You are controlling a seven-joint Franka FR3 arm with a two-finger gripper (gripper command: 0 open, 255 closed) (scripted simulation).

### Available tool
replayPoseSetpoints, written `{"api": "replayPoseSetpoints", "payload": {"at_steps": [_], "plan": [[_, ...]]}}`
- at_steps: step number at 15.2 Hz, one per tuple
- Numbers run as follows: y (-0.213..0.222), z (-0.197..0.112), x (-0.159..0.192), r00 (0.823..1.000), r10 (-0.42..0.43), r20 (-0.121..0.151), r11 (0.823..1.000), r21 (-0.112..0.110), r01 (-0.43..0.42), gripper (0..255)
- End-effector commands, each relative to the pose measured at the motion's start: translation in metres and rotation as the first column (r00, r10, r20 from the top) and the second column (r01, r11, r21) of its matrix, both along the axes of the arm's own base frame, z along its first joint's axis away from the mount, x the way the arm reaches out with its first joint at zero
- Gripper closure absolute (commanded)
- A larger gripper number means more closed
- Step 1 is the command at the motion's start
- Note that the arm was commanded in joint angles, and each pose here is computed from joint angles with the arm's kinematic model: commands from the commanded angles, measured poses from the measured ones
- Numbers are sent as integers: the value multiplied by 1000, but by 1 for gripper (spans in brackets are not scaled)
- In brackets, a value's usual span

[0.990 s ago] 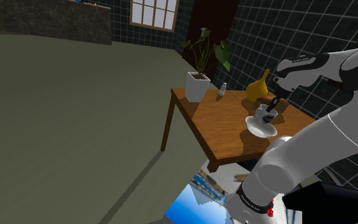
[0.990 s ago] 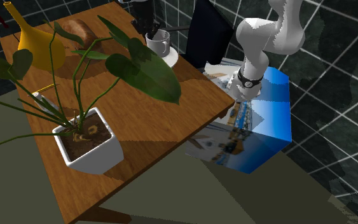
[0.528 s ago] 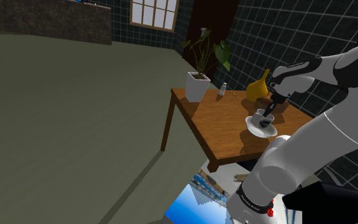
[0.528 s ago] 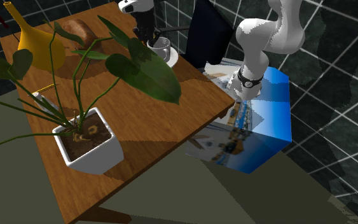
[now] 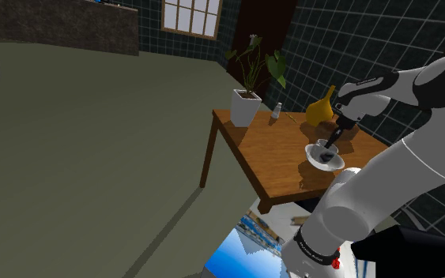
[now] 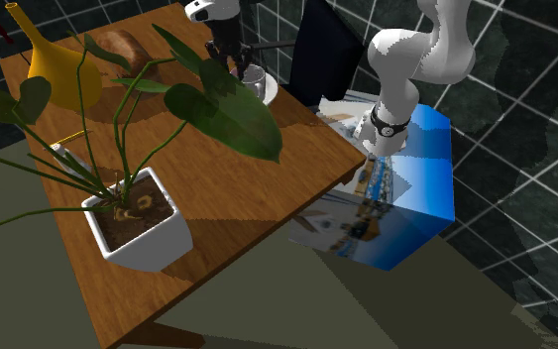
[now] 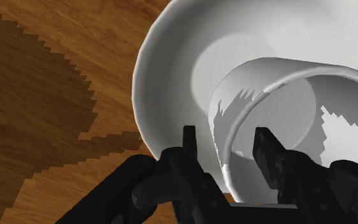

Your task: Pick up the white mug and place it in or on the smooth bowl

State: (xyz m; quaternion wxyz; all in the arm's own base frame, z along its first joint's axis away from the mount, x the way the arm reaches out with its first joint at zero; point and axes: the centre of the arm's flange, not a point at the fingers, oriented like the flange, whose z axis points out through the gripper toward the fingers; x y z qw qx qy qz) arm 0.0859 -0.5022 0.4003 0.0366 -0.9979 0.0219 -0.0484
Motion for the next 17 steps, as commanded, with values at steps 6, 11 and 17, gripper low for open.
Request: {"api": "replayPoseSetpoints", "payload": {"at_steps": [6, 11, 17], "plan": [[-1, 13, -1, 1000, 0, 0, 1000, 0, 0, 0], [-4, 50, -5, 1000, 0, 0, 1000, 0, 0, 0], [-4, 50, -5, 1000, 0, 0, 1000, 0, 0, 0]]}}
